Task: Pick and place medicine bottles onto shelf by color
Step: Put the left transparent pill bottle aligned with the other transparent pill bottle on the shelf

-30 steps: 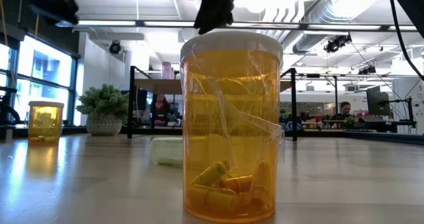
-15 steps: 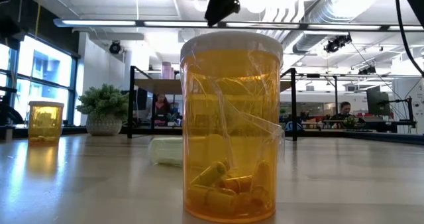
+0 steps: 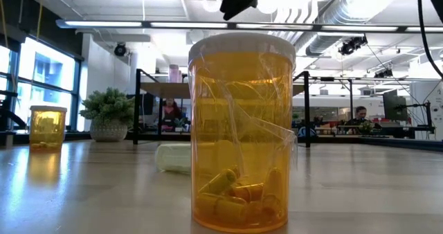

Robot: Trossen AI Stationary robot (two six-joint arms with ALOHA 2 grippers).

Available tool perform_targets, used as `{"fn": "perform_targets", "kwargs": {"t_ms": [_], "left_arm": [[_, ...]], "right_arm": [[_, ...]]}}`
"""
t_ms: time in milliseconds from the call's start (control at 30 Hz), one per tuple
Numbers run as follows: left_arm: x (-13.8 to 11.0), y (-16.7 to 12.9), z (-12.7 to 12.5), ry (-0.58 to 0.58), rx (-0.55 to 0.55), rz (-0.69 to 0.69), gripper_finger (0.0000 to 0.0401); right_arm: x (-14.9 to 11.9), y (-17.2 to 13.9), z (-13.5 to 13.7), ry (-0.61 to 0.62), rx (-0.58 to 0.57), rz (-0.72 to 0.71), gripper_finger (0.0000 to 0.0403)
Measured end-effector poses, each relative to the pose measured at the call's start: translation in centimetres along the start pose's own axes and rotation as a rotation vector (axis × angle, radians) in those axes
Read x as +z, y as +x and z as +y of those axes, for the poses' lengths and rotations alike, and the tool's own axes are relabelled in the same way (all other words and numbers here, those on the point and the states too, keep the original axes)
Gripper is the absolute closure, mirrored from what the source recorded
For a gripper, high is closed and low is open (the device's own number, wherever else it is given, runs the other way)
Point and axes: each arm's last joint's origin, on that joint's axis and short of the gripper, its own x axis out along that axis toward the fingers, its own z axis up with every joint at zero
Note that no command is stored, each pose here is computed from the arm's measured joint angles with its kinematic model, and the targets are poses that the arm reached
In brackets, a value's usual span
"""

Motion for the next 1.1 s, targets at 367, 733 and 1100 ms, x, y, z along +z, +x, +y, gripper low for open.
{"fn": "perform_targets", "kwargs": {"t_ms": [367,733,1100], "left_arm": [[-3.0,1.3,-0.3,0.009,0.028,0.005,0.0225],[-5.6,5.6,-0.5,0.051,0.088,-0.027,0.0238],[-6.4,7.0,-0.6,0.039,0.088,-0.058,0.0239]], "right_arm": [[0.0,0.0,0.0,-0.007,0.001,-0.004,0.0217],[-0.1,0.0,0.1,-0.008,0.032,0.004,0.0217],[-0.1,0.0,0.1,-0.011,0.033,0.004,0.0217]]}}
